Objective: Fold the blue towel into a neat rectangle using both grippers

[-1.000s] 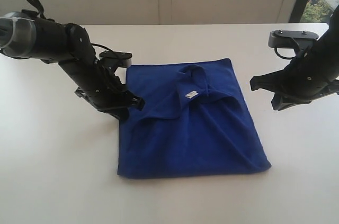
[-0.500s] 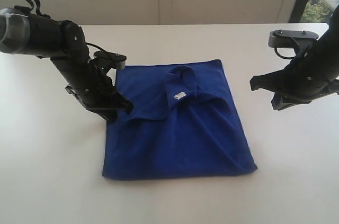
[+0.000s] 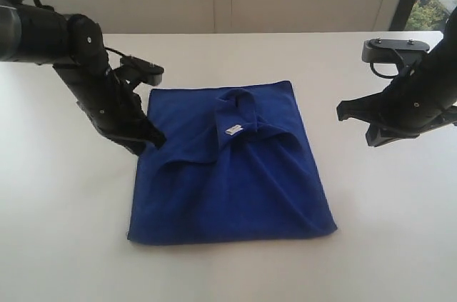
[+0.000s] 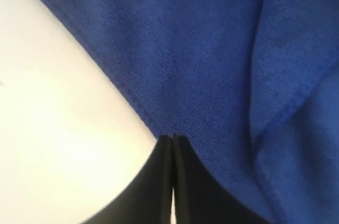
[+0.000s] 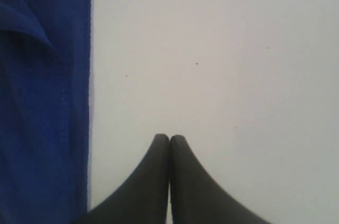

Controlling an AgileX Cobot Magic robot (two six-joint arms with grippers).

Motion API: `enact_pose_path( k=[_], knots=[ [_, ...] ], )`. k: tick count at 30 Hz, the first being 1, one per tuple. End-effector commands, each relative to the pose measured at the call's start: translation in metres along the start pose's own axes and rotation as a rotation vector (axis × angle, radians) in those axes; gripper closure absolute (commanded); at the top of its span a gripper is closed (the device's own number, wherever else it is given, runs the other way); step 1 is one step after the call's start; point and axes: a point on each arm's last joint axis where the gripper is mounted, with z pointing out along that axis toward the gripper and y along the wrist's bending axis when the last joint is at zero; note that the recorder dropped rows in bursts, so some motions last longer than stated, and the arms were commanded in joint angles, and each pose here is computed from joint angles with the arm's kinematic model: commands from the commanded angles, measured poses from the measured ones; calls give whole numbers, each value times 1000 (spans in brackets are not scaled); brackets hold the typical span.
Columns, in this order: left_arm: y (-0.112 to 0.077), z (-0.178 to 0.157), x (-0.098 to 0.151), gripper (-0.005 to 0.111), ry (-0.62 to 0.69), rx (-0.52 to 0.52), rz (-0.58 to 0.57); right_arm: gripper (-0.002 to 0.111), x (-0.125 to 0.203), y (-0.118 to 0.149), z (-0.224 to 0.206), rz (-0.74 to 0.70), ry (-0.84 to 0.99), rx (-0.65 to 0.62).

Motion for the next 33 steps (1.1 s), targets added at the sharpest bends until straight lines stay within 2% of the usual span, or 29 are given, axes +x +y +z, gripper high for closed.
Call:
enact_pose_path(
  k=[1,5,8,12,15,17,18,19,21,22,24,28,33],
  knots=[
    [-6,-41,-11,107,-113,13,16,108,-1,-3,-3,-1,-17,2],
    [-25,-54,-27,107,-262,118,48,108,-2,-2,-3,0,-19,0],
    [-47,-44,-38,107,-333,147,137,108,-2,-2,-3,0,-19,0],
    [-75,-28,-46,107,-382,106,306,108,-2,-2,-3,0,-21,1],
    [-93,-23,-51,107,-424,61,386,108,-2,-2,-3,2,-22,-1],
    [-108,-19,-55,107,-464,1,484,108,-2,-2,-3,2,-24,-1],
    [-117,-14,-58,102,-494,-27,526,108,-2,-2,-3,2,-24,-1],
    [-119,-13,-60,98,-512,-39,535,108,-2,-2,-3,2,-21,-1],
    [-124,-7,-62,81,-531,-68,579,108,-2,-2,-3,4,-22,-2],
    [-124,3,-61,68,-515,-83,609,108,-2,-2,-3,4,-22,-2],
    [-122,17,-59,54,-473,-101,661,108,-2,-2,-3,12,-20,-9],
    [-121,29,-58,46,-456,-104,668,108,-2,-1,-3,13,-20,-10],
    [-119,42,-59,46,-465,-130,706,108,-2,-1,-3,17,-23,-11]
  ],
)
